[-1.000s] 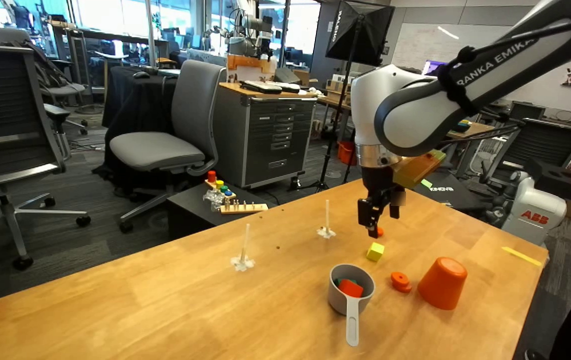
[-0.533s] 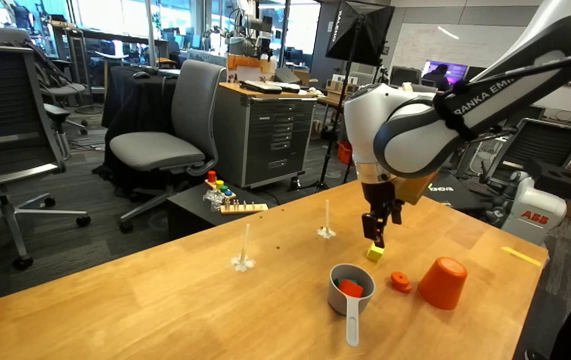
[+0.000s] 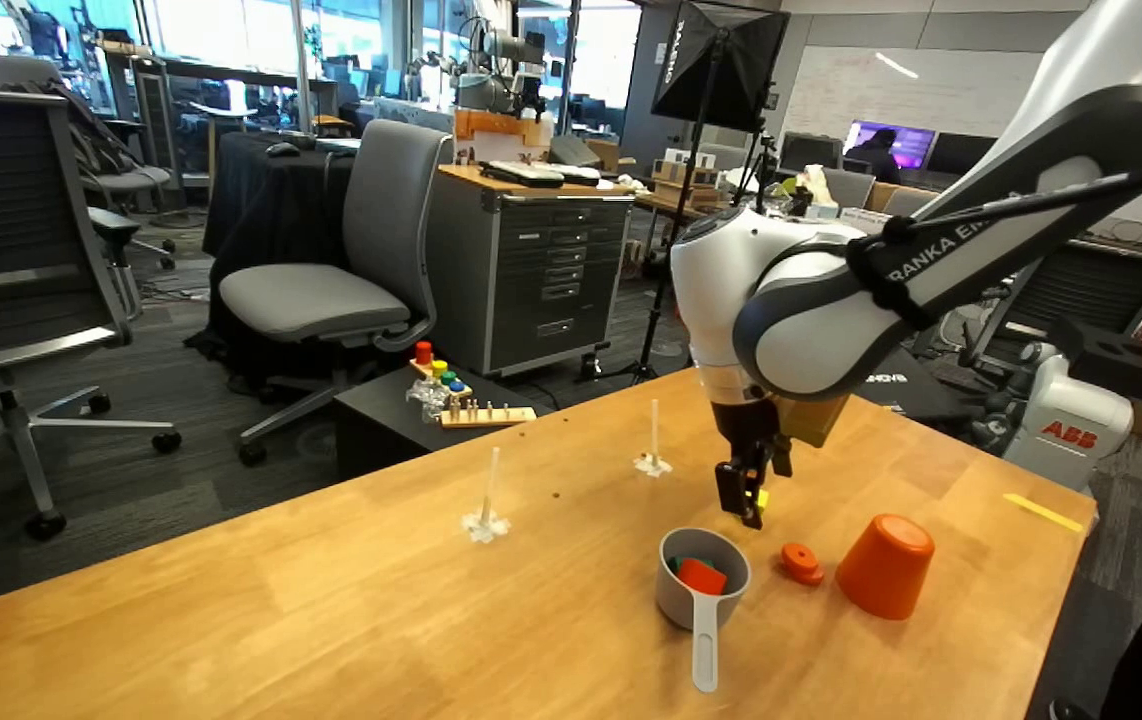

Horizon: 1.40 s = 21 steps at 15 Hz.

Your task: Put the blocks in the grey cup

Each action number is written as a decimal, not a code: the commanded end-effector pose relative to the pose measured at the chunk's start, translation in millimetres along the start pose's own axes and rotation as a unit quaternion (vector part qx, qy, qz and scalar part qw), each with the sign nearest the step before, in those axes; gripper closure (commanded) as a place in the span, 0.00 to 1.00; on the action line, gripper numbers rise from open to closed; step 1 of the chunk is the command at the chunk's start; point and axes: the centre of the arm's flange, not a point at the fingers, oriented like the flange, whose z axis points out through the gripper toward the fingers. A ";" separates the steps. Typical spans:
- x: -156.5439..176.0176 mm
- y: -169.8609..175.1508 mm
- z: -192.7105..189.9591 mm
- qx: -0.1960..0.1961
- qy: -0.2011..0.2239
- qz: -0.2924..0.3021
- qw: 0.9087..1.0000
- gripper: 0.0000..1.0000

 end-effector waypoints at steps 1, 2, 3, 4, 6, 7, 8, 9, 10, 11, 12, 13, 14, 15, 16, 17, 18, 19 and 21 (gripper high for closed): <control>14.4 -0.5 5.2 -0.005 0.004 -0.018 1.000 0.00; 16.3 -0.6 7.2 -0.005 0.004 -0.020 1.000 0.00; 18.0 -0.8 8.6 -0.004 0.005 -0.024 1.000 0.25; 19.7 -1.5 9.8 -0.004 0.006 -0.027 1.000 0.26; 22.3 -2.3 11.8 -0.003 0.007 -0.032 0.999 0.42; 23.3 -2.0 11.5 -0.002 0.009 -0.035 0.999 0.49; 23.8 -1.7 10.8 0.001 0.011 -0.037 0.999 0.58; 23.4 -2.5 10.5 0.005 0.013 -0.043 0.999 0.65; 24.3 -3.3 11.0 0.006 0.015 -0.045 0.999 0.72; 24.9 -4.5 10.8 0.008 0.013 -0.050 0.999 0.80; 25.3 -5.1 7.7 0.009 0.016 -0.054 0.998 0.82; 24.1 -5.8 5.4 0.009 0.017 -0.056 0.998 0.82; 22.3 -5.7 -1.2 0.015 0.018 -0.058 0.998 0.82; 19.8 -6.5 -8.1 0.023 0.020 -0.058 0.998 0.82; 16.4 -9.7 -17.5 0.033 0.026 -0.059 0.997 0.83; 15.0 -13.6 -25.5 0.041 0.031 -0.061 0.997 0.83; 12.1 -19.9 -34.0 0.047 0.036 -0.063 0.996 0.82; 9.7 -26.5 -42.1 0.051 0.042 -0.066 0.996 0.82; 3.3 -40.7 -61.4 0.057 0.054 -0.071 0.994 0.82</control>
